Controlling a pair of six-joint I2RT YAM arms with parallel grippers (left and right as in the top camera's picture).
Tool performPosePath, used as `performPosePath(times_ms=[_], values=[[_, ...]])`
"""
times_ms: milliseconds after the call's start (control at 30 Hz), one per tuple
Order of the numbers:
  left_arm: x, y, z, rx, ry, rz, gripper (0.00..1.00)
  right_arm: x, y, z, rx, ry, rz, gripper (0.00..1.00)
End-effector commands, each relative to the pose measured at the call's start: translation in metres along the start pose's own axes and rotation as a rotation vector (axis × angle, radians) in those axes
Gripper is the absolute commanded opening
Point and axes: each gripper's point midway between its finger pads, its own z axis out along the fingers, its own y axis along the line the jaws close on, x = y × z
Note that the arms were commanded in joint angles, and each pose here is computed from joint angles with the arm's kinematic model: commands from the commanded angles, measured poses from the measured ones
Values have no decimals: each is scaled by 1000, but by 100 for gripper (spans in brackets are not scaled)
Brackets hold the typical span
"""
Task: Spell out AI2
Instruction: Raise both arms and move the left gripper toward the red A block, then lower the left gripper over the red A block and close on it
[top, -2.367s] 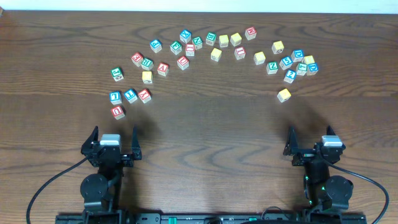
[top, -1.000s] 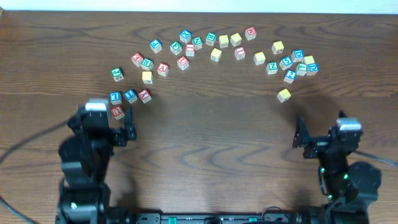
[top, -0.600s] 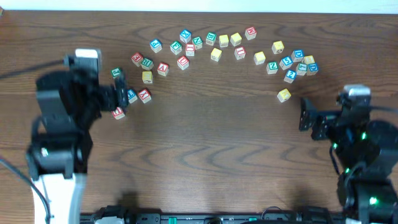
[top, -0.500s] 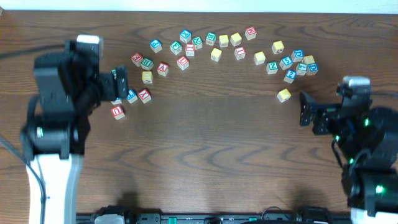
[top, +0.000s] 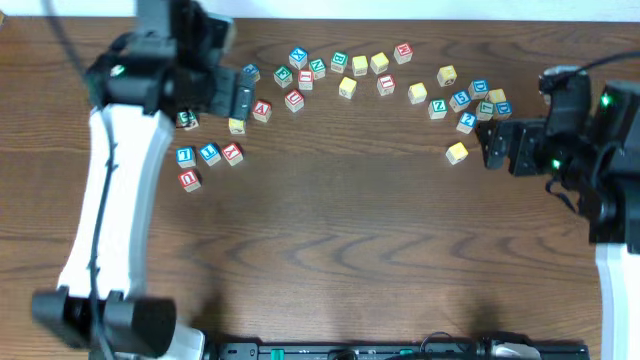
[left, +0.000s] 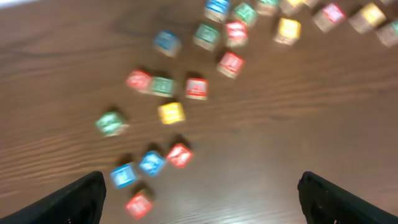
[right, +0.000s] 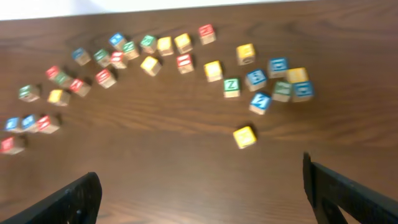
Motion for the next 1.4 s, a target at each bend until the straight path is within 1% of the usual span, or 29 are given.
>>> performPosePath(times_ms=[0,33,100,167,333,400,467,533,600,667,733,867,1167,1367], values=[[-4,-34,18,149,23,42,98,-6,12,8,-92,10,-4,99],[-2,-37,26,157,42,37,98,-5,11,11,-91,19,-1,99],[7,-42,37,166,101,-21,98,-3,10,16,-92,33,4,99],[13,-45,45,172,136,-26,98,-2,13,19,-119,43,22,99],[10,-47,56,171,134,-16,98,0,22,20,-174,55,34,99],[7,-40,59,133,122,-11,99,0,22,20,-174,56,34,99],[6,-27,63,43,124,3,95,0,21,20,-170,57,35,99],[8,-16,69,-47,138,22,95,0,21,20,-170,57,35,96],[9,-12,78,-96,154,38,94,0,21,20,-170,58,35,95],[10,-12,92,-115,169,49,90,1,21,20,-169,61,36,92],[10,-14,106,-116,175,40,82,3,21,20,-166,67,39,90],[12,-12,137,-119,188,7,73,9,19,20,-154,91,48,89],[13,-6,191,-127,189,9,72,18,17,19,-139,129,62,90],[10,12,211,-223,167,2,72,24,11,19,-103,153,68,90]])
